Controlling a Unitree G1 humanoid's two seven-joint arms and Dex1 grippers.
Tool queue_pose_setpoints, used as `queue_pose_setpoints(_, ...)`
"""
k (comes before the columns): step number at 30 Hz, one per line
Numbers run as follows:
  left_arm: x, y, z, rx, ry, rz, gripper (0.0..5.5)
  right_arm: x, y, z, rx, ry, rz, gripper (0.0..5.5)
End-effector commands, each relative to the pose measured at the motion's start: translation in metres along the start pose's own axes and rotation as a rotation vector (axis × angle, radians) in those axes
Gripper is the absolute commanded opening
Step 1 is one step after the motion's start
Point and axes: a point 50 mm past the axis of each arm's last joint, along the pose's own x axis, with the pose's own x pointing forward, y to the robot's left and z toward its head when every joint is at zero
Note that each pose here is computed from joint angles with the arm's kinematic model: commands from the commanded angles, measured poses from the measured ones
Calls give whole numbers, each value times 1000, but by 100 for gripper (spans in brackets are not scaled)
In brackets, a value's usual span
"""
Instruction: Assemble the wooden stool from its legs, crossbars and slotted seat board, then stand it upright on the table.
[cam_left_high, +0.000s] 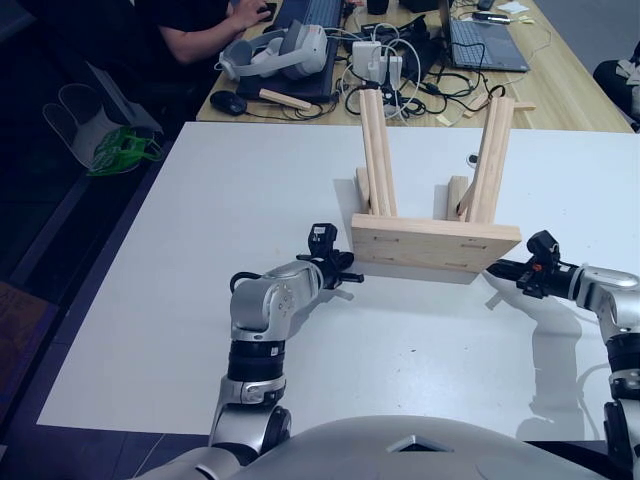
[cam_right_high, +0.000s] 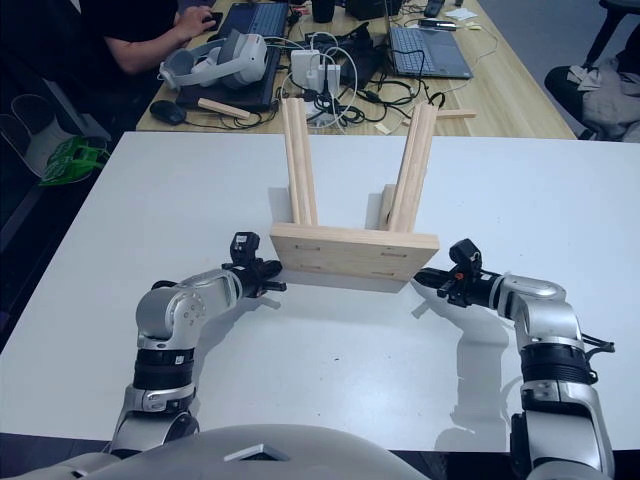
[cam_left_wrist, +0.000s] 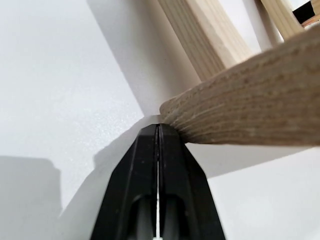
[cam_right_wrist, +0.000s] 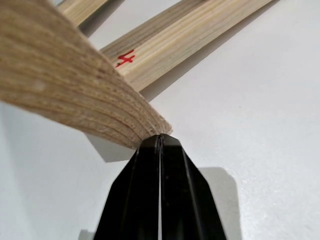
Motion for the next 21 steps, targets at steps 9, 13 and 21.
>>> queue_pose_setpoints(9, -13, -32, 7, -29, -47, -344, 3, 5, 26, 28, 40, -133, 188, 0)
queue_pose_setpoints(13, -18, -35, 12, -38, -87, -385, 3, 4, 31, 35, 42, -159, 203, 0)
queue_pose_setpoints(21, -29, -41, 27, -63, -184, -482, 3, 2, 39, 47, 47, -219, 212, 0)
